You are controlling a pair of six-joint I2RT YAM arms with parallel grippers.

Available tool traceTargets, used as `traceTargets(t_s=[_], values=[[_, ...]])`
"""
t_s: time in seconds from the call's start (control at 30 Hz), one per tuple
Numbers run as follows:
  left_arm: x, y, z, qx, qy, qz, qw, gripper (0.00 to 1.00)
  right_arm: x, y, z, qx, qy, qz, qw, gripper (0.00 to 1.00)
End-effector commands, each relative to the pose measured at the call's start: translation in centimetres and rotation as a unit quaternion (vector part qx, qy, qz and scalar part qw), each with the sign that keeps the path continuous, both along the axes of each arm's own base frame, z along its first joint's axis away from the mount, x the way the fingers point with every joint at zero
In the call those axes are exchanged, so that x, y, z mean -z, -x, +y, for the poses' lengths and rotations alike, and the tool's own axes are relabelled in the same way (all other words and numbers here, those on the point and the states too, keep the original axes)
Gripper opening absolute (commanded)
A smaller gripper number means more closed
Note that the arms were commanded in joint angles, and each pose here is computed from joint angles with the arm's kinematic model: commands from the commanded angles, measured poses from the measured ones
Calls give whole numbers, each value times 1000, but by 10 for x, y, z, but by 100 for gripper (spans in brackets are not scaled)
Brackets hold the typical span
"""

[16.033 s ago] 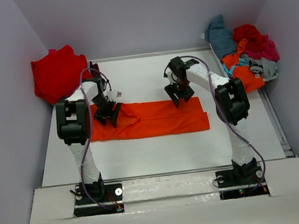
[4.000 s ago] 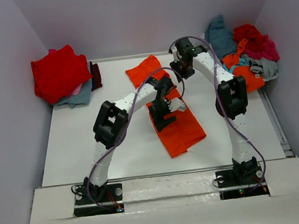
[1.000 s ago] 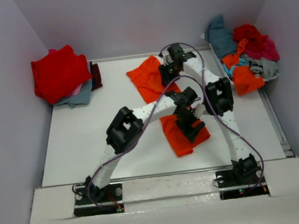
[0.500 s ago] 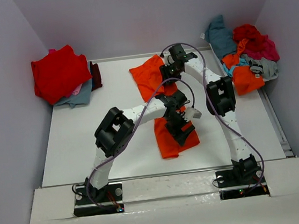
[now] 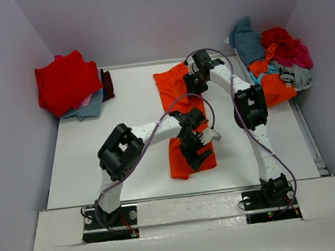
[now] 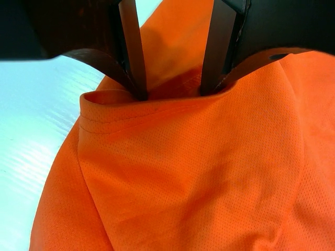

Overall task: Fold and stack the t-shirts
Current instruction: Fold the tshirt

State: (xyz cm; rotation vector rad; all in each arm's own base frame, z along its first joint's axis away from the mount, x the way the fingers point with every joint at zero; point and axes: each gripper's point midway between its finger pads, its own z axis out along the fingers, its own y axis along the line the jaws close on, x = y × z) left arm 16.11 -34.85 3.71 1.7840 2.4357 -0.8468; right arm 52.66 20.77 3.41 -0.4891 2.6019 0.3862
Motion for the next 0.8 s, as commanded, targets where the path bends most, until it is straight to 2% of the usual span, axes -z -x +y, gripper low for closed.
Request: traceTargets(t_s=[0.0,0.27,0.47,0.77], values=[[-9,39,22,57,-27,26,998,89,19,7,-41,28,55,33,998,52],[-17,51,22,93,-27,13,995,89,2,-4,-28,6,29,17,999,53],[-42,21,-3,76,2,-57,995,89,-53,-7,-23,-7,7,-34,999,57],[-79,-6,-21,80,25,-121,989,89,-83,24,-4,-50,-14,-28,998,65]])
